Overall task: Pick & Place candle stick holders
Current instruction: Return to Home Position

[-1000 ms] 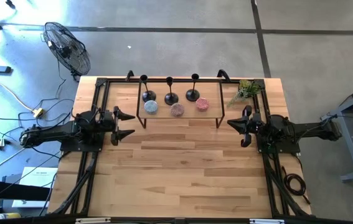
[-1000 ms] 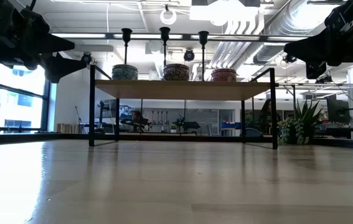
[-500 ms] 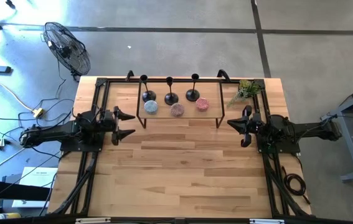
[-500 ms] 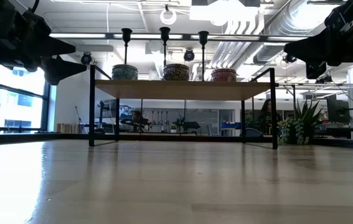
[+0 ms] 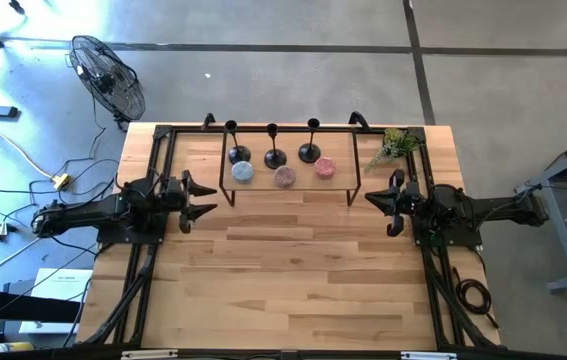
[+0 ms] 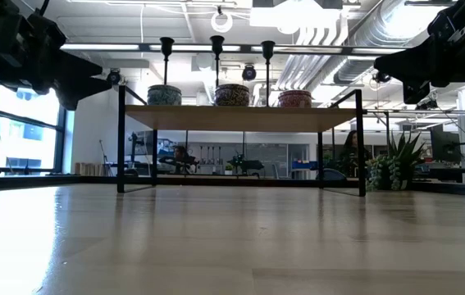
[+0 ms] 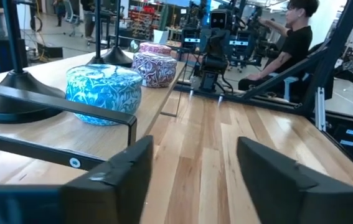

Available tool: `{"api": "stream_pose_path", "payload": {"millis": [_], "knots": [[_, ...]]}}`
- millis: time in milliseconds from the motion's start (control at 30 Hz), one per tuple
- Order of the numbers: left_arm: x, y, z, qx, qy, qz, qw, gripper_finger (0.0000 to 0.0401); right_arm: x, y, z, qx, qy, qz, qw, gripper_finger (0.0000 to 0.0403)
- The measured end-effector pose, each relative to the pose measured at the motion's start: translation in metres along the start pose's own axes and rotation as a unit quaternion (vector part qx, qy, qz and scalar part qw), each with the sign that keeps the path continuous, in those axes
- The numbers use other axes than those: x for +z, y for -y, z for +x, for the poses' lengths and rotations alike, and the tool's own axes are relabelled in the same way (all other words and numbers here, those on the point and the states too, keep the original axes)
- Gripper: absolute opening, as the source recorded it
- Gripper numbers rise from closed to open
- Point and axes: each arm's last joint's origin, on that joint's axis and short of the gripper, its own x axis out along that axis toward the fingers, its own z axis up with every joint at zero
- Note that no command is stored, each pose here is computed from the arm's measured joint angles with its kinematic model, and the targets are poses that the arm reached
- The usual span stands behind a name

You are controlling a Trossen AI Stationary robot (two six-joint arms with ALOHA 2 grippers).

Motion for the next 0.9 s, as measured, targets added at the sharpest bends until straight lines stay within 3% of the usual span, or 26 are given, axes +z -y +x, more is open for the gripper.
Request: {"api": "stream_pose_path", "payload": {"millis": [500,900], "knots": [[-0.0003,0.0004,0.0,-0.007,-0.003,0.028,1.0,0.0012,0.0,0.0,0.0,0.0,0.0,0.0,1.0,0.002],[-0.0004,0.0003,0.0,-0.005,-0.003,0.028,1.0,0.0002,0.0,0.0,0.0,0.0,0.0,0.0,1.0,0.002]]}}
